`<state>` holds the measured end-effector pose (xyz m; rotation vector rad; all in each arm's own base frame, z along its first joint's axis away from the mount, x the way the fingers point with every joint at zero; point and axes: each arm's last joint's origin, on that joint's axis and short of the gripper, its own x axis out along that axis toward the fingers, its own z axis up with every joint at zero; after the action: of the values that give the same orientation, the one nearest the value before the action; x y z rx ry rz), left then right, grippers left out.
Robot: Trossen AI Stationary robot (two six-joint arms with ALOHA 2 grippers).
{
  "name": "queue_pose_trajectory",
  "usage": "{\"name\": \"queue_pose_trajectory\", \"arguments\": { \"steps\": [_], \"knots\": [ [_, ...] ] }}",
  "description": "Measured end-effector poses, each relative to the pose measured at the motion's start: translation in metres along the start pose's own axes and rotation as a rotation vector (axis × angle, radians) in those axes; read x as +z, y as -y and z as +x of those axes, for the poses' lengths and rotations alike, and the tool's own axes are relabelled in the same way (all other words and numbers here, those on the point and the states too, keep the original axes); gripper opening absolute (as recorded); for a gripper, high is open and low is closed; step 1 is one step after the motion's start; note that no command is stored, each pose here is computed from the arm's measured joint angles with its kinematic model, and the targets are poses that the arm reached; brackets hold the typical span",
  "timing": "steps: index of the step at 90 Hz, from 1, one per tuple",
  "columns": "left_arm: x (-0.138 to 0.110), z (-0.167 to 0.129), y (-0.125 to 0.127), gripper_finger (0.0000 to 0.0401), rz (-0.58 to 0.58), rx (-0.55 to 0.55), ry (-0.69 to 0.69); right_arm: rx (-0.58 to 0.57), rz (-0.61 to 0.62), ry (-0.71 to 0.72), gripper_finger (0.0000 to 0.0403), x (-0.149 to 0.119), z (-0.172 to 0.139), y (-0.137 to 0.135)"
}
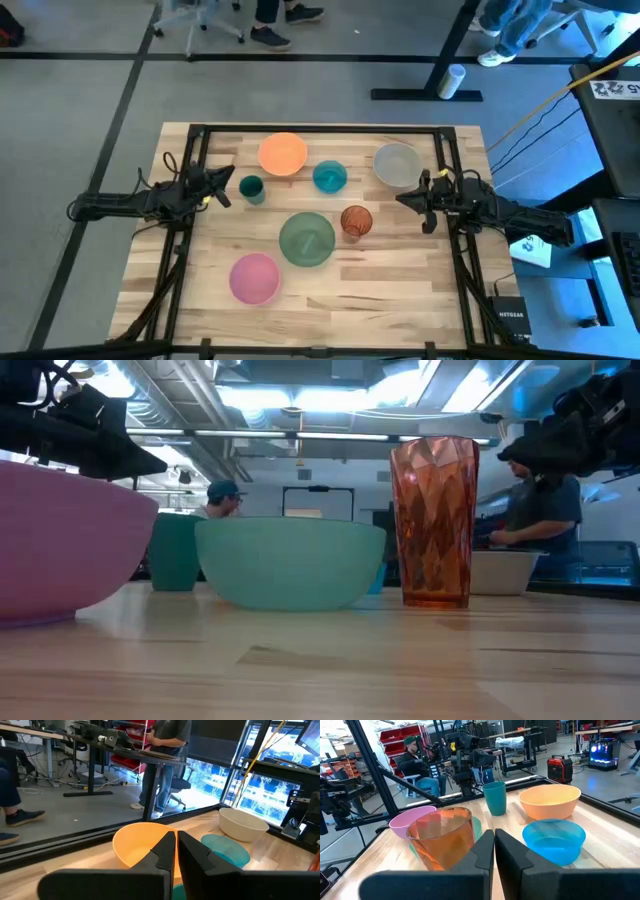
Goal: Nest bowls inside each other
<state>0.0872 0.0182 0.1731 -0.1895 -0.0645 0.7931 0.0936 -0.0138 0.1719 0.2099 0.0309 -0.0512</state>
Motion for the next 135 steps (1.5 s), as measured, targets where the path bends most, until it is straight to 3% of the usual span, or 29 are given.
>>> {"name": "queue_pose_trajectory", "arguments": {
  "steps": [47, 52, 66, 75, 99, 123, 135],
  "knots": [
    [0.0, 0.0, 0.0, 0.0, 0.0, 0.0, 0.001, -0.012, -0.003, 0.005, 0.0001, 0.0, 0.0, 0.0],
    [0.0, 0.0, 0.0, 0.0, 0.0, 0.001, 0.001, -0.074, -0.033, 0.022, 0.0001, 0.001, 0.0, 0.002],
    [0.0, 0.0, 0.0, 0.0, 0.0, 0.0, 0.0, -0.401, -0.047, 0.083, 0.0001, 0.003, -0.002, 0.011],
    [0.0, 0.0, 0.0, 0.0, -0.001, 0.0, 0.001, -0.511, -0.049, 0.115, 0.0001, 0.005, -0.003, 0.014],
    [0.001, 0.0, 0.0, 0.0, -0.011, -0.001, 0.005, -0.527, -0.017, 0.14, 0.0001, 0.007, -0.004, 0.014],
    [0.003, 0.0, 0.001, 0.0, -0.183, -0.008, 0.028, -0.533, 0.012, 0.182, 0.0001, 0.01, -0.004, 0.014],
    [0.004, 0.001, -0.001, 0.0, -0.124, 0.021, 0.037, -0.584, 0.037, 0.164, 0.0002, 0.008, -0.002, 0.016]
  ]
}}
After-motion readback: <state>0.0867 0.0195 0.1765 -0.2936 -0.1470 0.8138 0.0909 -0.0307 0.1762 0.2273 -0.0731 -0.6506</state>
